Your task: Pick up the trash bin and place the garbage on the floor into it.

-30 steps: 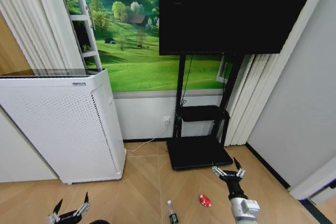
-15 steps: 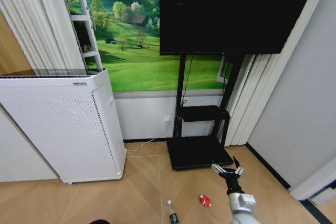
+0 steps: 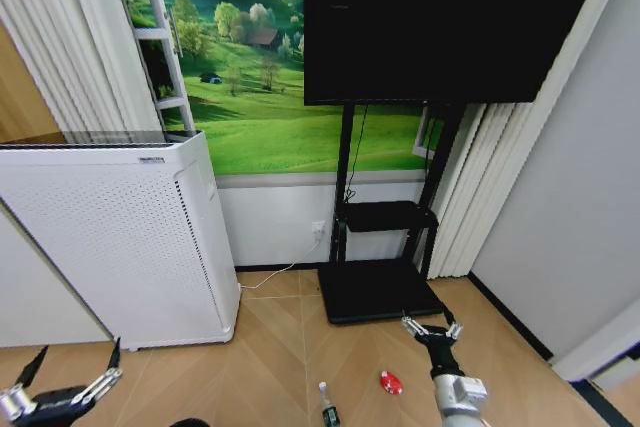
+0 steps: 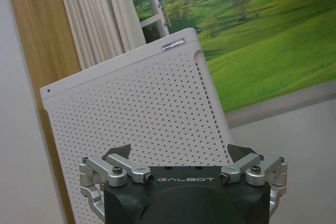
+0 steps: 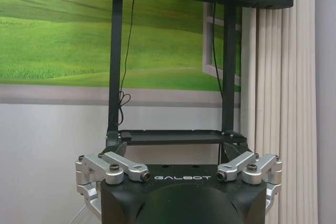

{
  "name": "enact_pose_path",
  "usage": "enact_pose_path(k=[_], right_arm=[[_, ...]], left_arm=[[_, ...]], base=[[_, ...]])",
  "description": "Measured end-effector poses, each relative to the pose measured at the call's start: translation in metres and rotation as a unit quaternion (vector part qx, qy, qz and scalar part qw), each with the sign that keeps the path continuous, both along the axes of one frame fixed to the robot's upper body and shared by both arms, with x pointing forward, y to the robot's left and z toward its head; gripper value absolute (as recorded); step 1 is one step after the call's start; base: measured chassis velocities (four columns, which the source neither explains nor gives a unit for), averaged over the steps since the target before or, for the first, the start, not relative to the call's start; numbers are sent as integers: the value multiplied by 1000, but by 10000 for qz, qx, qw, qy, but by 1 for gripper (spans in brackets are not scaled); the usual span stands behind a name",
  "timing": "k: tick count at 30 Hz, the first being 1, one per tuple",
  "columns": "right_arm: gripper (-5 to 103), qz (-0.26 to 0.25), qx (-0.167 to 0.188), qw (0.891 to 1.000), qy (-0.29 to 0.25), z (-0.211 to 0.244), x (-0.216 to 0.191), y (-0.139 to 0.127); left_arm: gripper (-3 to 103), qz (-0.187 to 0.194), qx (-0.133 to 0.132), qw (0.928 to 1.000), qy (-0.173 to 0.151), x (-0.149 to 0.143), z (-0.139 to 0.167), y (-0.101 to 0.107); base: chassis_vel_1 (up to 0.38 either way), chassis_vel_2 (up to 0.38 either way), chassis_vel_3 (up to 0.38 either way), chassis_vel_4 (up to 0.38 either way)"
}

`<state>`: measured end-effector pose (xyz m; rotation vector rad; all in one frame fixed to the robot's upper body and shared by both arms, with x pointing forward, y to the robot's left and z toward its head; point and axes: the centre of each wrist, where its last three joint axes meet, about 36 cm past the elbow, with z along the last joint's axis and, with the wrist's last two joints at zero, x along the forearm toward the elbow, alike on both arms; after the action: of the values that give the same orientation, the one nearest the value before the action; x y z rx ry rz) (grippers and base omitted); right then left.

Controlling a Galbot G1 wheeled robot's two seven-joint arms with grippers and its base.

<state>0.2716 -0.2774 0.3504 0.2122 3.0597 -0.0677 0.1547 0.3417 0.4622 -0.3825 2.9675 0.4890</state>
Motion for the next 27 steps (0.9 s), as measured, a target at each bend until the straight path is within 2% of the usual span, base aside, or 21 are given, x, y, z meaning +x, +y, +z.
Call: enact_pose_path(k=[6, 27], right_arm=[[100, 42, 30, 10000, 2, -3, -7, 5], [100, 246, -47, 9997, -57, -7, -6, 5]], left_arm=[[100, -100, -60, 9999, 28, 9, -5, -13], [100, -28, -132, 9999, 79, 7, -12, -9]], base=[[0, 0, 0, 0], [0, 0, 0, 0]])
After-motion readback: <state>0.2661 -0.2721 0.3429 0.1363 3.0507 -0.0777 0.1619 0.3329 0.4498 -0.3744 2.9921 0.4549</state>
